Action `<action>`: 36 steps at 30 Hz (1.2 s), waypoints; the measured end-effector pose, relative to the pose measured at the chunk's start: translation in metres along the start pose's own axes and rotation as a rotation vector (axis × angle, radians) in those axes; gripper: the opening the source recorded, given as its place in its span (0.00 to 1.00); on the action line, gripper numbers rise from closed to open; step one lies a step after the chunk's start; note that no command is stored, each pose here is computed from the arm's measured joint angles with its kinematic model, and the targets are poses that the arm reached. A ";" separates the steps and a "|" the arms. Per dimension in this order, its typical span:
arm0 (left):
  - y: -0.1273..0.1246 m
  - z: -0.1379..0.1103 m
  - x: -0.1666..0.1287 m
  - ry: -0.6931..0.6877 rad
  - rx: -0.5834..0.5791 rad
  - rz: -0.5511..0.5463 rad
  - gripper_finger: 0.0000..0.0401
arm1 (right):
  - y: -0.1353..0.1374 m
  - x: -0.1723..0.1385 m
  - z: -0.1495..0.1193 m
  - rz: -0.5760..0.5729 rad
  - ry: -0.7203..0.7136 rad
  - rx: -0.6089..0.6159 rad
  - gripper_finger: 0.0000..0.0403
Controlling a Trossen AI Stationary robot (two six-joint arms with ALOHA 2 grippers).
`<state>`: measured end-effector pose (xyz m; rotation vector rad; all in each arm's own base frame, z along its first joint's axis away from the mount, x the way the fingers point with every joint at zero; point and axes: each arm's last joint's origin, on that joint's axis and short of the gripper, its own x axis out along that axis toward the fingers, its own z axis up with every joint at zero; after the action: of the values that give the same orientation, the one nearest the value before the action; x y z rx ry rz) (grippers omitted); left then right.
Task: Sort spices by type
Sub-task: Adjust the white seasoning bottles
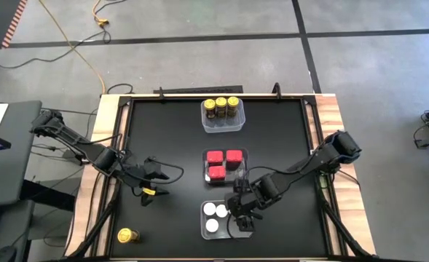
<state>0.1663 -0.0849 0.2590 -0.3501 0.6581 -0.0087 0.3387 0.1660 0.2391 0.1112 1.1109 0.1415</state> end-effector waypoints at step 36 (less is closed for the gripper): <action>0.000 0.000 0.000 0.002 0.006 0.002 0.67 | 0.004 0.016 -0.006 -0.031 0.051 0.135 0.59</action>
<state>0.1661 -0.0848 0.2587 -0.3434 0.6605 -0.0096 0.3398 0.1728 0.2234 0.2119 1.1723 0.0419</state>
